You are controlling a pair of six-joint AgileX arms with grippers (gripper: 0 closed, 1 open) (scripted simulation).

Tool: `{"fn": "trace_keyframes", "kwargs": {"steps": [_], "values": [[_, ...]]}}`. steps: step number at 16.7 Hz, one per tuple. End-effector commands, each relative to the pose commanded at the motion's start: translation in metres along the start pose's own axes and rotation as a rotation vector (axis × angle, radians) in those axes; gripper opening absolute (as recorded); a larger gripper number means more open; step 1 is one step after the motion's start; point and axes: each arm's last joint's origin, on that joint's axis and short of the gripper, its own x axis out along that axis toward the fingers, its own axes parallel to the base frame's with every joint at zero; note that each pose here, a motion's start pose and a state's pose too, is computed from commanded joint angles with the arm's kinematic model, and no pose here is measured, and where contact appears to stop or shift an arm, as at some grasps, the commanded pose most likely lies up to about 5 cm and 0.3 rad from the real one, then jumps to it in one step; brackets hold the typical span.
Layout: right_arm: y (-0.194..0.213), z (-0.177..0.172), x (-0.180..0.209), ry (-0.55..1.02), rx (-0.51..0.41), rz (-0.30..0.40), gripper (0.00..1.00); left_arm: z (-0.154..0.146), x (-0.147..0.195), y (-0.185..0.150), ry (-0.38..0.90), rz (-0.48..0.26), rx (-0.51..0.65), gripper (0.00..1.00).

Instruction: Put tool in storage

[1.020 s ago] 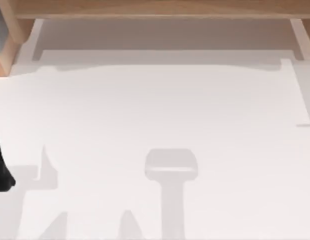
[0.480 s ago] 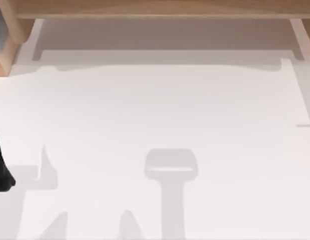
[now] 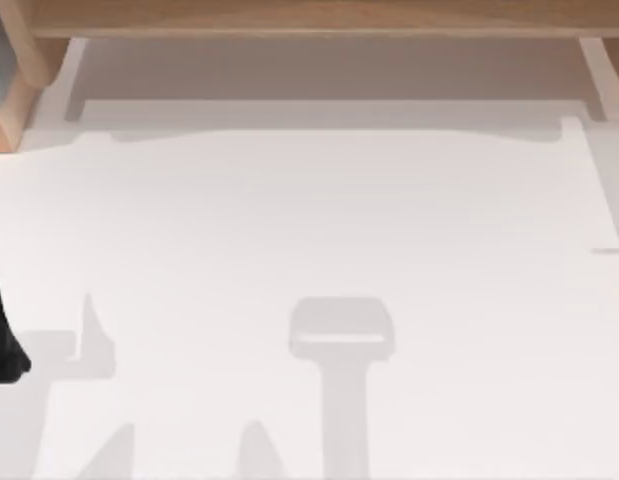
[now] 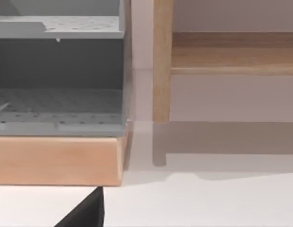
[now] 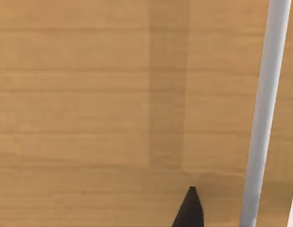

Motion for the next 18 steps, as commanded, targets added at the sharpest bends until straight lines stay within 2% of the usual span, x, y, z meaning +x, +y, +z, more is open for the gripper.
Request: {"fn": "trace_keyframes", "kwargs": {"steps": [3, 4, 13, 18], "values": [[0.000, 0.000, 0.000, 0.000, 0.000, 0.000, 0.02, 0.000, 0.000, 0.000, 0.000, 0.000, 0.000, 1.00], [0.000, 0.000, 0.000, 0.000, 0.000, 0.000, 0.00, 0.000, 0.000, 0.000, 0.000, 0.000, 0.000, 1.00], [0.001, 0.000, 0.000, 0.003, 0.006, 0.004, 0.00, 0.000, 0.000, 0.000, 0.000, 0.000, 0.000, 1.00], [-0.001, -0.004, 0.038, 0.011, 0.003, -0.004, 0.00, 0.000, 0.000, 0.000, 0.000, 0.000, 0.000, 1.00]]}}
